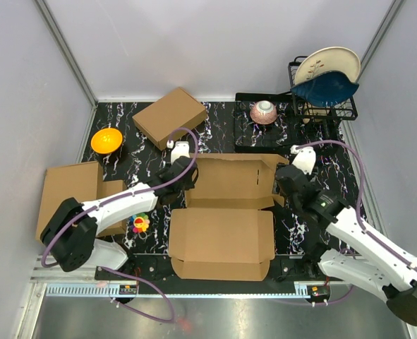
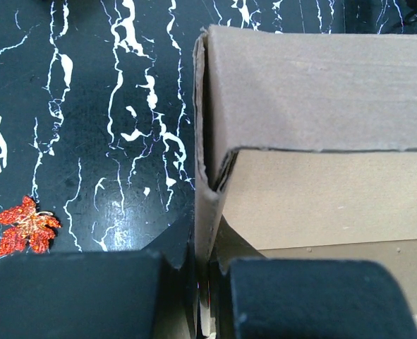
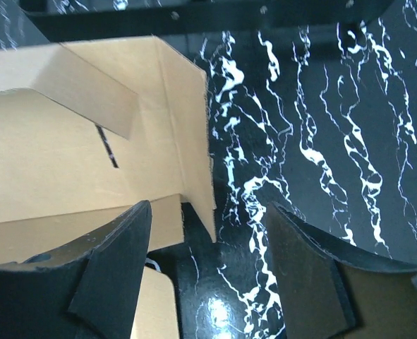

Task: Fold the paper box
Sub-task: Fold the paper box at the center of the board.

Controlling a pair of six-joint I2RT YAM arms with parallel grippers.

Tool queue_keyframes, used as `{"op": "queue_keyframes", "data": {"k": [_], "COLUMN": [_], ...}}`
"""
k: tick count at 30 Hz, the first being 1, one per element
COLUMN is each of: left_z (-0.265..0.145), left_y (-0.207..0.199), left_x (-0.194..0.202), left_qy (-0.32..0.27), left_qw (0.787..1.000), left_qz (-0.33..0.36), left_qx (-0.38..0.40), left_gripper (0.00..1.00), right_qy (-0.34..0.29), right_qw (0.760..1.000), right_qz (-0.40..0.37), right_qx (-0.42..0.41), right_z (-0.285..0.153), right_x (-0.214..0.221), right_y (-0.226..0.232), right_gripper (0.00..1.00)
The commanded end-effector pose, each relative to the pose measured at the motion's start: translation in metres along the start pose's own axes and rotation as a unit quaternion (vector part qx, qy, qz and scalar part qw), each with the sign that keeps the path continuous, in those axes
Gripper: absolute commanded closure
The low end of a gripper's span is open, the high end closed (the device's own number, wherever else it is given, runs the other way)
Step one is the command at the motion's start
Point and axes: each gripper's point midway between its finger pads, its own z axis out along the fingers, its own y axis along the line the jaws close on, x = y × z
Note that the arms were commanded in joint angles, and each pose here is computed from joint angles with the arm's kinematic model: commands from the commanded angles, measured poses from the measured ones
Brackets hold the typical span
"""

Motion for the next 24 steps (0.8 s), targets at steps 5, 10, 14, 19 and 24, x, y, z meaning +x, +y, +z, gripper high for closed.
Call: {"op": "queue_keyframes", "data": {"k": [5, 10, 14, 19, 24], "left_z": [-0.011, -0.011, -0.011, -0.010, -0.009], "left_y": [-0.001, 0.000, 0.002, 0.002, -0.001], "left_x": [-0.025, -0.021, -0.019, -0.021, -0.018], "left_qy": [-0.038, -0.038, -0.042, -0.065, -0.090], "left_qw": [0.999, 0.999, 0.999, 0.998, 0.996], "left_qz": [-0.024, -0.022, -0.020, -0.016, -0.004], "left_qx": [0.004, 0.003, 0.002, -0.002, -0.006], "left_gripper": [1.00, 1.00, 1.00, 1.00, 1.00], "right_qy": [0.015, 0.025, 0.026, 0.010, 0.006], "right_qw": [0.999, 0.997, 0.996, 0.995, 0.992], "right_qz": [0.035, 0.062, 0.078, 0.099, 0.114], "right_qx": [0.035, 0.034, 0.029, -0.015, -0.060], "right_z": [0.021, 0.039, 0.052, 0.052, 0.045], "right_x": [0.017, 0.028, 0.025, 0.012, 0.005], "right_y": [0.003, 0.005, 0.004, 0.020, 0.035], "right_gripper": [0.29, 0.35, 0.47, 0.65, 0.82]}}
